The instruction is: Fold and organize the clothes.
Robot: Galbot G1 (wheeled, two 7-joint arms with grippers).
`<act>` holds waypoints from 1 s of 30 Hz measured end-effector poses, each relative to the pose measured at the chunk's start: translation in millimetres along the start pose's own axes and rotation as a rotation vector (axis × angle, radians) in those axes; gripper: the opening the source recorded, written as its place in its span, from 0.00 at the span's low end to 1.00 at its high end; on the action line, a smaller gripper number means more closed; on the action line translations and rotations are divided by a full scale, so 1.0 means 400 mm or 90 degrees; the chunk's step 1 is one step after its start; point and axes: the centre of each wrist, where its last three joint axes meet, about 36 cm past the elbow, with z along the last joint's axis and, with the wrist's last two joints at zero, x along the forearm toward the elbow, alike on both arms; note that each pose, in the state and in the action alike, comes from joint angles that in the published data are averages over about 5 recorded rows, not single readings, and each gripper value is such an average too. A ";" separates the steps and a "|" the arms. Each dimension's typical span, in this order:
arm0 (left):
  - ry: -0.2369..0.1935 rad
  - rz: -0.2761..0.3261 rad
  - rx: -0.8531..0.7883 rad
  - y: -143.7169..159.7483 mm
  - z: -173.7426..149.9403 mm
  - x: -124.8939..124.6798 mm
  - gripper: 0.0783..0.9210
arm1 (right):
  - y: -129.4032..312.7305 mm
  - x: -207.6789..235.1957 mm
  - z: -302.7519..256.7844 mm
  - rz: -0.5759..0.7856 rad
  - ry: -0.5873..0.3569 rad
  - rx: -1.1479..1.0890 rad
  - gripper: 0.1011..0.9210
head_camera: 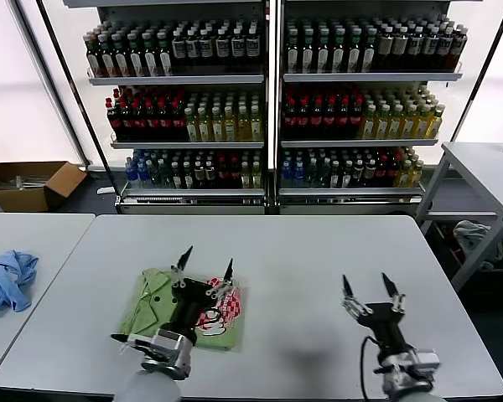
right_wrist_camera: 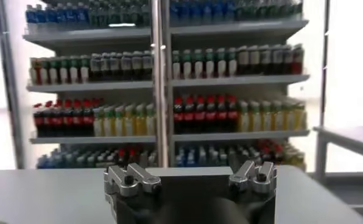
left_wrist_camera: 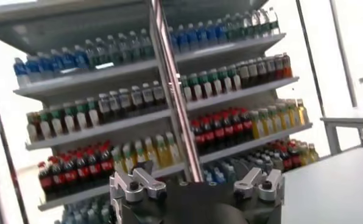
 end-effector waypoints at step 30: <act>0.011 -0.036 -0.011 0.126 0.019 0.123 0.88 | 0.330 -0.150 0.029 -0.238 0.241 -0.043 0.88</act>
